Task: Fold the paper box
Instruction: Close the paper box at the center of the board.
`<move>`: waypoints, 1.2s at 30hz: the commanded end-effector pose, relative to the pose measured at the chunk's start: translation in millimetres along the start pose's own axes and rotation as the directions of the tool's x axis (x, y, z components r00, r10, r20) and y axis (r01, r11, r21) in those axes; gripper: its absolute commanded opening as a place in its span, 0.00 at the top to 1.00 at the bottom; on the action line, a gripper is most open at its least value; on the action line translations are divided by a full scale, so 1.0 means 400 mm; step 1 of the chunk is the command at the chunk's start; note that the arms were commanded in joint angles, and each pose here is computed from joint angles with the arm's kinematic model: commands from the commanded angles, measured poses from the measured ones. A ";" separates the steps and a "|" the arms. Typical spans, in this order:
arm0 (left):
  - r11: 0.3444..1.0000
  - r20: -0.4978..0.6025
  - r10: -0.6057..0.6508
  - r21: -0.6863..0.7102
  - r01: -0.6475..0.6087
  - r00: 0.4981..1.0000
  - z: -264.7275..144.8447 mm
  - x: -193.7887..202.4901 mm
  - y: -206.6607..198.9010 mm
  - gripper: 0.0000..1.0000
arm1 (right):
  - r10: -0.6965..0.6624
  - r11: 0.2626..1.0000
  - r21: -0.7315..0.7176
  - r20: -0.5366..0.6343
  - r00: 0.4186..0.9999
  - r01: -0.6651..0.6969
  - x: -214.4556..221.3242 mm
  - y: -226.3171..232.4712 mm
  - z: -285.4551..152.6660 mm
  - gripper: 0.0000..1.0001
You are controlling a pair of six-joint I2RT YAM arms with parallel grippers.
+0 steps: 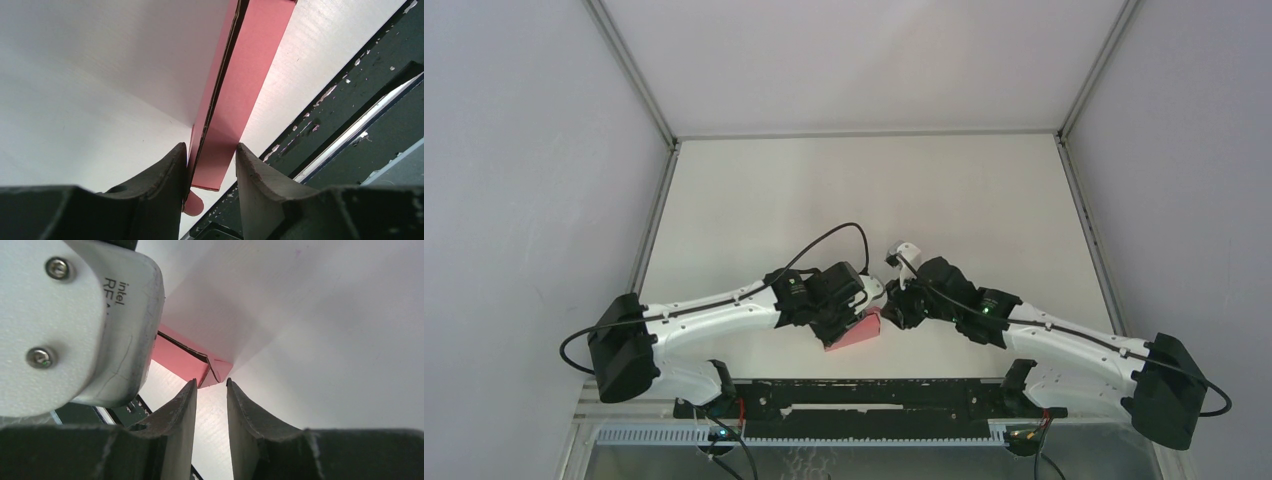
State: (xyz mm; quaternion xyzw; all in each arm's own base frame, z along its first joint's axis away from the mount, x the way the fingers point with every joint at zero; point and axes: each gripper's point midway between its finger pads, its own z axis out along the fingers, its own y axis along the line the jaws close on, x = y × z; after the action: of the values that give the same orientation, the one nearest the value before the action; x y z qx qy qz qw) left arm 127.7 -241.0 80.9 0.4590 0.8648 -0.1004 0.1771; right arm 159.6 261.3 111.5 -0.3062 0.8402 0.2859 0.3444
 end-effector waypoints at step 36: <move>1.000 0.054 0.016 0.008 -0.017 0.998 -0.026 -0.056 -0.007 0.59 | -0.115 0.992 -0.006 0.395 0.912 0.127 -0.093 -0.035 -0.009 0.52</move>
State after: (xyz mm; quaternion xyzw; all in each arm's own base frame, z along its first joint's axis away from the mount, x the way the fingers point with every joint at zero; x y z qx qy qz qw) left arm 129.4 -238.5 80.5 0.4584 0.8657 -0.0926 0.1787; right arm 178.6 256.8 120.1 -0.2994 0.7650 0.3205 0.4716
